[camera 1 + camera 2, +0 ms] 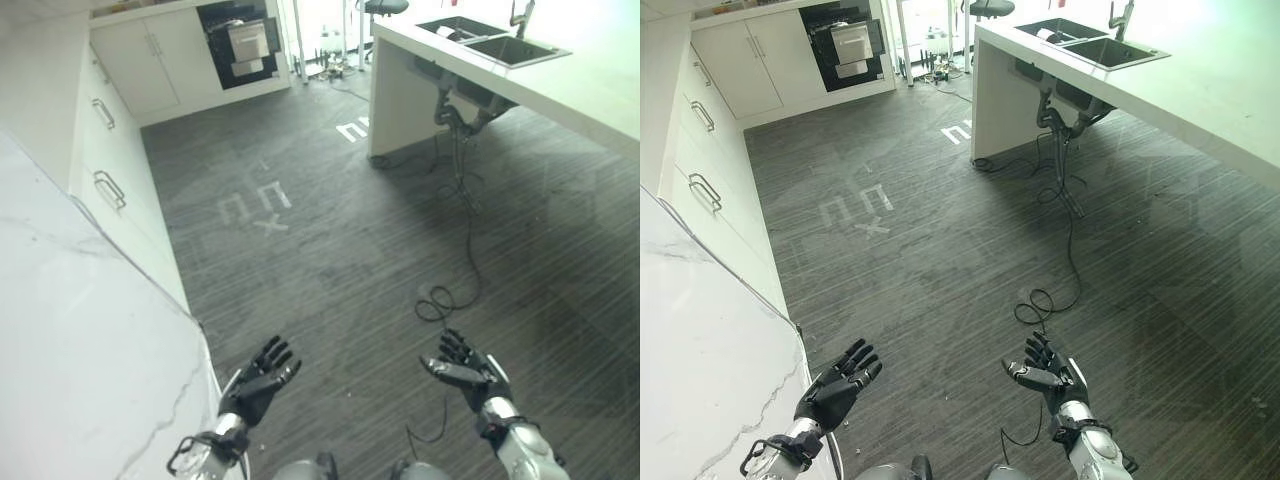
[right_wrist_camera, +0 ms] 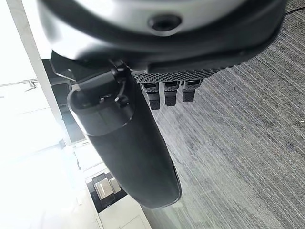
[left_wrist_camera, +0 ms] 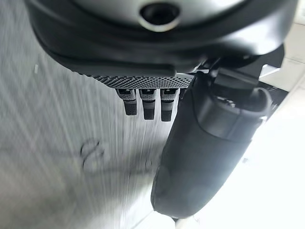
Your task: Place the dishes in the dishwasher.
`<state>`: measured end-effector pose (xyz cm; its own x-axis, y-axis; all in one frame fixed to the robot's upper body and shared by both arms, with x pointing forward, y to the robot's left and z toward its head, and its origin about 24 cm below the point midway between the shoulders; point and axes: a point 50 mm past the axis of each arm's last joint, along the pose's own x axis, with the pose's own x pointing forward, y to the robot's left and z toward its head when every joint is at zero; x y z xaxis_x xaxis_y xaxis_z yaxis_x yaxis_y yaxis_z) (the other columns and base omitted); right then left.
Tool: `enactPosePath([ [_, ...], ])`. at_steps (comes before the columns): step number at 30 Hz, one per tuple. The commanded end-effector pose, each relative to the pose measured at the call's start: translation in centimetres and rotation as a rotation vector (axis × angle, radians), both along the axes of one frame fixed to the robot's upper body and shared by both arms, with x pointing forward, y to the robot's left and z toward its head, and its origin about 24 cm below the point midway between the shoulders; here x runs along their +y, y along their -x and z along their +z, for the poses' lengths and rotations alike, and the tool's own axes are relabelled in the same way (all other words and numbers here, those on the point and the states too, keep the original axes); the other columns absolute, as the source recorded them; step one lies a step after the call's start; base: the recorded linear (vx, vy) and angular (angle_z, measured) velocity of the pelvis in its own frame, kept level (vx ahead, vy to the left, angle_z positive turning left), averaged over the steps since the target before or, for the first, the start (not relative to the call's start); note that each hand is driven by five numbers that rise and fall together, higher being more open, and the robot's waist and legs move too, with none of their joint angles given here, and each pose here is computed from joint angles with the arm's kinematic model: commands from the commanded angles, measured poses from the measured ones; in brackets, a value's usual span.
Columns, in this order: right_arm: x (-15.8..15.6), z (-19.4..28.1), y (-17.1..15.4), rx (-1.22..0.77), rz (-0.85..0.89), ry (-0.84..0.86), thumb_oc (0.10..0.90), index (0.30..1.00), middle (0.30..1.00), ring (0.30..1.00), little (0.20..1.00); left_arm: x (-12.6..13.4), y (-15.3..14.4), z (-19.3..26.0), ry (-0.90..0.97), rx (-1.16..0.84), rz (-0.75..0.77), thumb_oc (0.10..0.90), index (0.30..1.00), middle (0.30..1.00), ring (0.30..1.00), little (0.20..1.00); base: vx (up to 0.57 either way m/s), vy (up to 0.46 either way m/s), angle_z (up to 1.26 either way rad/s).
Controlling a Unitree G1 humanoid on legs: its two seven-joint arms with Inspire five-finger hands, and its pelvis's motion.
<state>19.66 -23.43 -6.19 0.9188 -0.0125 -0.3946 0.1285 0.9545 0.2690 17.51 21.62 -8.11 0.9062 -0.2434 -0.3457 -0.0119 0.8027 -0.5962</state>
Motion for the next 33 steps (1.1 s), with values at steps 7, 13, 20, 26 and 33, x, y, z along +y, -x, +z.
enactPosePath([
  [7,-0.1,2.7,-2.4,-0.175,0.005,-0.010,0.800,0.900,0.900,0.900,0.900,0.2,-2.7,3.0,0.044,-0.177,0.034,0.800,0.900,0.900,0.900,0.900,0.00,0.033,-0.14],
  [13,0.7,2.3,-2.1,-0.156,0.089,0.001,0.800,0.900,0.900,0.900,0.900,0.4,-2.9,2.9,-0.251,-0.150,-0.074,0.800,0.900,0.900,0.900,0.900,-0.01,0.061,-0.07],
  [20,1.1,2.2,-2.0,-0.151,0.063,-0.005,0.800,0.900,0.900,0.900,0.900,1.7,-3.3,3.7,-0.401,-0.168,-0.035,0.800,0.900,0.900,0.900,0.900,-0.02,0.112,0.01],
  [26,1.2,3.4,-2.7,-0.222,0.039,-0.005,0.800,0.900,0.900,0.900,0.900,2.2,-3.5,4.3,-0.443,-0.193,-0.002,0.800,0.900,0.900,0.900,0.900,-0.04,0.179,0.04],
  [33,1.7,4.0,-2.9,-0.273,0.123,0.010,0.800,0.900,0.900,0.900,0.900,2.4,-3.7,5.1,-0.458,-0.224,0.002,0.800,0.900,0.900,0.900,0.900,0.13,-0.064,-0.35],
])
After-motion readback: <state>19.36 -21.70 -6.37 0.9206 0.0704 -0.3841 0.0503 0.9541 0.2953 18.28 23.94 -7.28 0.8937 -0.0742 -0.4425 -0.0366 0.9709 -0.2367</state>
